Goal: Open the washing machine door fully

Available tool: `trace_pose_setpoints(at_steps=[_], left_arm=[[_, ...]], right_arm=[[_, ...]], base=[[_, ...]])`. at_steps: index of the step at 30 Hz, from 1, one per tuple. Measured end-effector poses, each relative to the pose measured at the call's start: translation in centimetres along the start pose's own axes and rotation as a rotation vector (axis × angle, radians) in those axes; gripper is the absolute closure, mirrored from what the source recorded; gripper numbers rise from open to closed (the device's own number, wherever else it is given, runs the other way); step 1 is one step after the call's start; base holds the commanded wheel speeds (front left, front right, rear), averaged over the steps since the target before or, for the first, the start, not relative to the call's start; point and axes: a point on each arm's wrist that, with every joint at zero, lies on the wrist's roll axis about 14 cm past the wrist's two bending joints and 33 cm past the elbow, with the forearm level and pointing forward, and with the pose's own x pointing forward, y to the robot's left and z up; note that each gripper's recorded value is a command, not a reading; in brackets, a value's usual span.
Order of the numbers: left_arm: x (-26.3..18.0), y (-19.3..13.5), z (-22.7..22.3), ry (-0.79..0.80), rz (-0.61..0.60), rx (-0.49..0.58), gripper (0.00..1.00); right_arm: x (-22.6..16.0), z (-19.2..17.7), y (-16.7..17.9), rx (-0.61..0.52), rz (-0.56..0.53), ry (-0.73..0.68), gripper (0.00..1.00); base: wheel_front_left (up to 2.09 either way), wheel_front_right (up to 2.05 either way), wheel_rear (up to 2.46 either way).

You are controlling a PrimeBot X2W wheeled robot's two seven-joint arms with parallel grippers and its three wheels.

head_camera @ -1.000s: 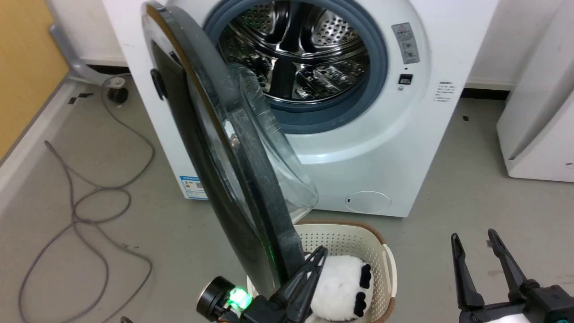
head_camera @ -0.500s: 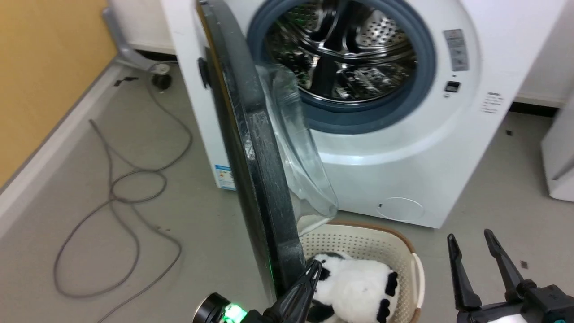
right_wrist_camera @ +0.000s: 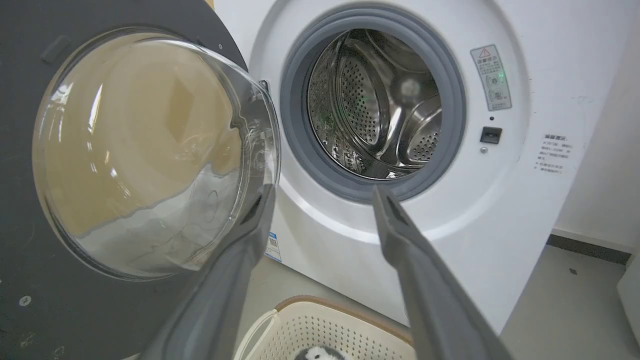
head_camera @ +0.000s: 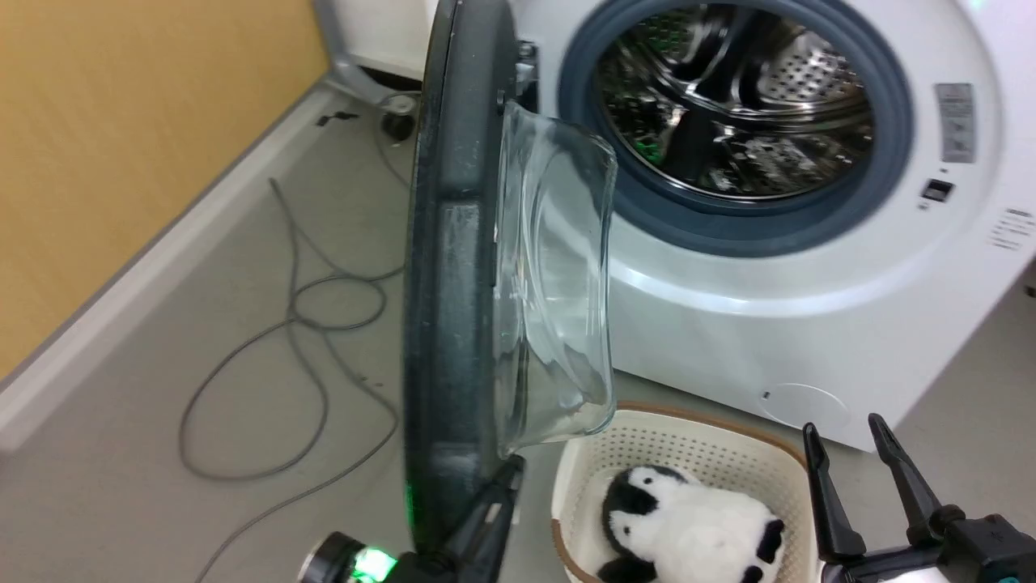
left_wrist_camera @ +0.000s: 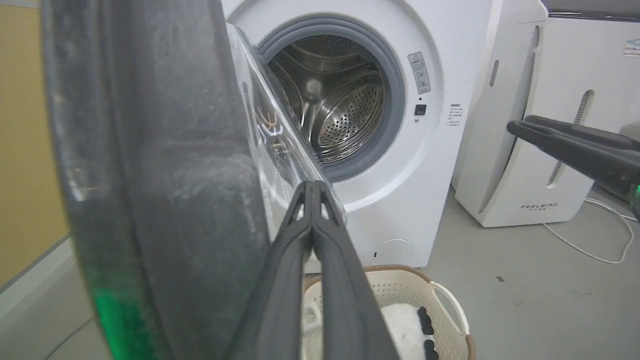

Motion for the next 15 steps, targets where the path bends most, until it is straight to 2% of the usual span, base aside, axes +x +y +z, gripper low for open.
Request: trace_pose_setpoints(at_steps=[7, 15], left_arm=[[-1.1, 3.8, 0.4, -0.004, 0.136, 0.040, 1.00], [-2.9, 9.7, -0.2, 0.045, 0.320, 0.109, 1.00]], right_arm=[[1.1, -0.5, 1.7, 0.016, 0.057, 0.009, 0.00], [2.0, -1.8, 2.5, 0.035, 0.087, 0.035, 0.00]], base=[[0.00, 0.00, 0.00], [0.00, 0.00, 0.00]])
